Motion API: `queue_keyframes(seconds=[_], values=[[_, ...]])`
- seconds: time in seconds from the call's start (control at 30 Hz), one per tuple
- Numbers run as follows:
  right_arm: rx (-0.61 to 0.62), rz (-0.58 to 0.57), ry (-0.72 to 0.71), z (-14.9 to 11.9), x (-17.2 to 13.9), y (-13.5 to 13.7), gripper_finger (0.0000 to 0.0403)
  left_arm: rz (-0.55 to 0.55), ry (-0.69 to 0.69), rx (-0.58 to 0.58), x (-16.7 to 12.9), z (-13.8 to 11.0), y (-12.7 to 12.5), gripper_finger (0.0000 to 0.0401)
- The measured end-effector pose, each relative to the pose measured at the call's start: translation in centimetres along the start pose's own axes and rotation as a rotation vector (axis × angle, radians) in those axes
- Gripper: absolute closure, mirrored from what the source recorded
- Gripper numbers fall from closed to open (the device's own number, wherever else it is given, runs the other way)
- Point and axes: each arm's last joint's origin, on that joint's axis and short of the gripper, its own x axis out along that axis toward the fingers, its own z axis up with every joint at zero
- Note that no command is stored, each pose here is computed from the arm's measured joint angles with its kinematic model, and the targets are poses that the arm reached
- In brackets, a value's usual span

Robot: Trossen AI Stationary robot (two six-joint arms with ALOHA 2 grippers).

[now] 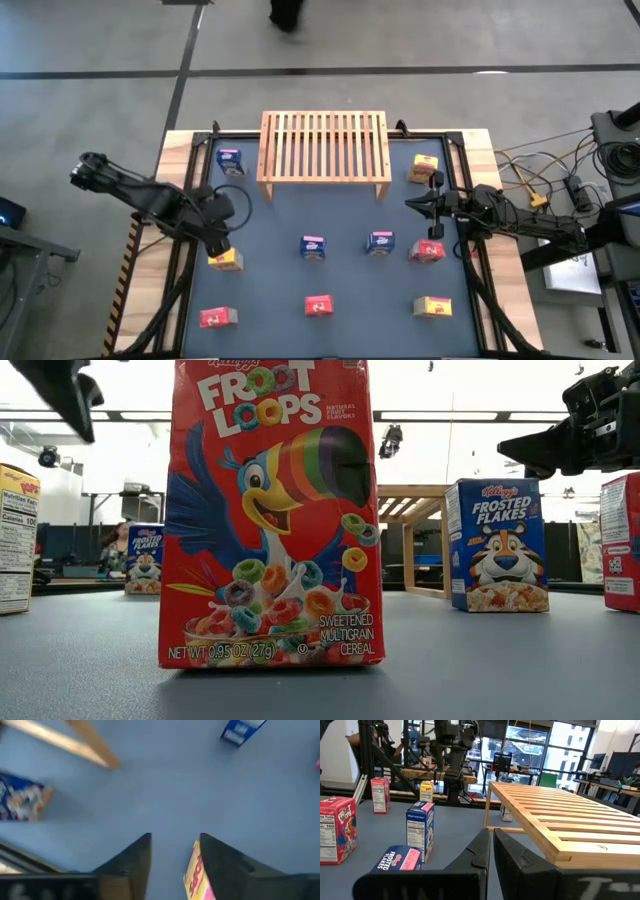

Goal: Stack cereal on shelf
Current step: Put the middle left yellow cereal box on the shelf

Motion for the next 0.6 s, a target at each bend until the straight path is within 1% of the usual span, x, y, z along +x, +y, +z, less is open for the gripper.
queue_keyframes(seconds=[0.07, 0.13, 0.2, 0.27, 0.4, 0.6], values=[[0.0, 0.0, 0.0, 0.0, 0.0, 0.0, 0.039, -0.012, 0.01, -0.023, 0.5, -0.2, -0.1, 0.0202], [0.0, 0.0, 0.0, 0.0, 0.0, 0.0, 0.039, -0.046, 0.0, -0.035, 0.9, -0.3, -0.3, 0.0176], [0.0, 0.0, 0.0, 0.0, 0.0, 0.0, 0.039, -0.096, -0.012, -0.037, 1.1, -0.2, -0.6, 0.0157], [0.0, 0.0, 0.0, 0.0, 0.0, 0.0, 0.039, -0.117, 0.015, -0.032, 1.2, -0.2, -0.8, 0.0144], [0.0, 0.0, 0.0, 0.0, 0.0, 0.0, 0.039, -0.152, 0.107, -0.017, 1.6, -0.4, -1.3, 0.013], [0.0, 0.0, 0.0, 0.0, 0.0, 0.0, 0.039, -0.173, 0.216, -0.008, 2.4, -0.5, -2.0, 0.0129]])
